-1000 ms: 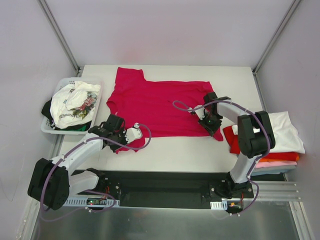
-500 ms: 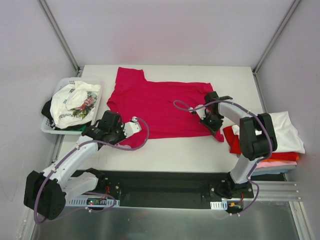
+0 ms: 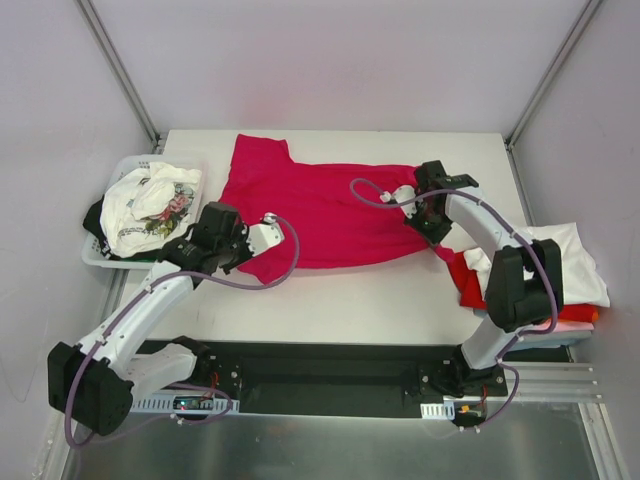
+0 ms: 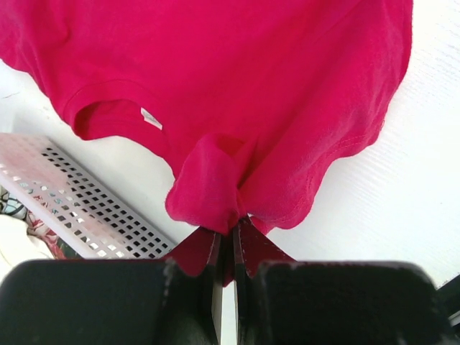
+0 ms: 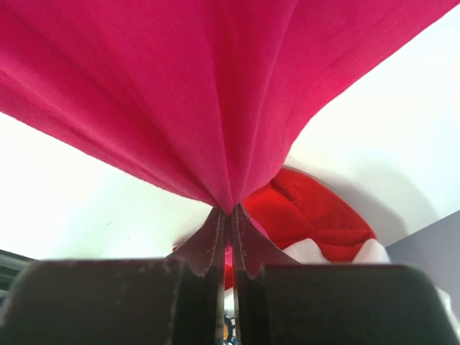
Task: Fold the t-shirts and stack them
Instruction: Fold the flattened tshirt in 1/3 of the way
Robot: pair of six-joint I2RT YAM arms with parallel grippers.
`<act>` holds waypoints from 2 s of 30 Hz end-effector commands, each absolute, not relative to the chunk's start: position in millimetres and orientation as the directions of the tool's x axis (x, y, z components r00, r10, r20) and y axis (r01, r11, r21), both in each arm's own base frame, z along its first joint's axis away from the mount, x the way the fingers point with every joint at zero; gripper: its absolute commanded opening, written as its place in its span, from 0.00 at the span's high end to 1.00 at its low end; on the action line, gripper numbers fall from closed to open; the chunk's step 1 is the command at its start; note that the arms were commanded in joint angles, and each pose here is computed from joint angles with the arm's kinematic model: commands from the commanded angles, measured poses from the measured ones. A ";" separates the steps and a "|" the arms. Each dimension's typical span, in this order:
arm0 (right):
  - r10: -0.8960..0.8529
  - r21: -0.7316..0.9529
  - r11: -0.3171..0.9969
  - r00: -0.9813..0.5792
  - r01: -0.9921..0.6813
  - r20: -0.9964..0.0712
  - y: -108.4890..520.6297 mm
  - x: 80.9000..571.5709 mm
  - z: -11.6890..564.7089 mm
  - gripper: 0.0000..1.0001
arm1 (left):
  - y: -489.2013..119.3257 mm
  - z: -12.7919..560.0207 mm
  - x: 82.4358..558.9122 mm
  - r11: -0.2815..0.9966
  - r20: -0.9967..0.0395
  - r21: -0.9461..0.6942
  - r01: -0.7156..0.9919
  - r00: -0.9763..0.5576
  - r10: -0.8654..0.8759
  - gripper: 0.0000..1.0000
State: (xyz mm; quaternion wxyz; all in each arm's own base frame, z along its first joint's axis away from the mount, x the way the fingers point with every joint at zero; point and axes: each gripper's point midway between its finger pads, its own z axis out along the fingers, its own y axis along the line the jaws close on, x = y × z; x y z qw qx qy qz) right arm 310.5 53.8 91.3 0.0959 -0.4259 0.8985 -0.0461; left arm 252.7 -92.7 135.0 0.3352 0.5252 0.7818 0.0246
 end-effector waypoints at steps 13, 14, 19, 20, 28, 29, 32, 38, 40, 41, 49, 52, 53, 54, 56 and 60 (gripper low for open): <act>-0.779 -0.192 0.624 -0.622 -0.758 -0.078 47.3 362.6 96.1 0.99 | -90.9 152.4 319.9 0.397 -0.410 0.462 0.793 -0.206 0.888 1.00; -0.782 -0.195 0.620 -0.618 -0.760 -0.077 47.7 366.6 95.9 0.99 | -87.8 156.1 326.2 0.403 -0.410 0.471 0.785 -0.210 0.888 1.00; -0.784 -0.199 0.617 -0.618 -0.762 -0.065 44.0 372.9 99.0 0.99 | -80.0 152.2 346.1 0.422 -0.402 0.457 0.783 -0.241 0.883 1.00; -0.785 -0.200 0.615 -0.617 -0.762 -0.064 43.9 373.8 100.0 0.99 | -79.0 155.5 350.5 0.427 -0.406 0.461 0.778 -0.243 0.881 1.00; -0.788 -0.207 0.611 -0.612 -0.764 -0.066 46.1 385.8 109.2 0.99 | -74.3 147.9 372.4 0.447 -0.402 0.444 0.777 -0.273 0.874 1.00; -0.788 -0.206 0.611 -0.612 -0.765 -0.067 46.6 386.9 110.6 0.99 | -74.1 150.2 376.2 0.450 -0.406 0.449 0.772 -0.272 0.873 1.00; -0.789 -0.211 0.610 -0.611 -0.764 -0.069 47.4 392.7 113.0 0.98 | -74.7 148.1 382.9 0.447 -0.397 0.450 0.773 -0.275 0.875 1.00; -0.795 -0.208 0.602 -0.604 -0.771 -0.058 49.5 401.7 112.0 0.97 | -77.4 147.7 395.6 0.455 -0.401 0.448 0.769 -0.283 0.872 1.00; -0.797 -0.209 0.597 -0.602 -0.774 -0.046 49.9 403.9 109.3 0.96 | -77.2 148.0 400.1 0.456 -0.397 0.453 0.766 -0.285 0.872 1.00; -0.801 -0.209 0.592 -0.598 -0.778 -0.043 50.9 404.2 108.6 0.96 | -77.7 148.6 401.5 0.457 -0.396 0.455 0.764 -0.286 0.872 1.00; -0.814 -0.183 0.569 -0.580 -0.802 0.014 54.0 402.0 88.1 0.96 | -78.9 147.5 416.4 0.462 -0.389 0.459 0.759 -0.296 0.872 1.00; -0.817 -0.183 0.562 -0.576 -0.807 0.028 54.4 405.0 81.8 0.96 | -80.9 148.2 421.7 0.459 -0.390 0.462 0.759 -0.291 0.874 0.98; -0.818 -0.183 0.561 -0.575 -0.808 0.031 54.4 406.3 80.4 0.96 | -77.7 149.2 424.2 0.460 -0.377 0.475 0.751 -0.299 0.877 0.98; -0.817 -0.186 0.560 -0.575 -0.807 0.035 54.1 408.1 79.0 0.96 | -77.5 146.7 425.6 0.460 -0.372 0.472 0.752 -0.303 0.877 0.98; -0.820 -0.194 0.554 -0.571 -0.809 0.041 54.0 412.9 76.9 0.96 | -78.3 148.7 429.8 0.459 -0.373 0.478 0.749 -0.300 0.878 0.98; -0.823 -0.204 0.549 -0.567 -0.811 0.042 55.0 419.2 76.0 0.95 | -77.6 146.6 435.1 0.454 -0.361 0.483 0.749 -0.302 0.882 0.98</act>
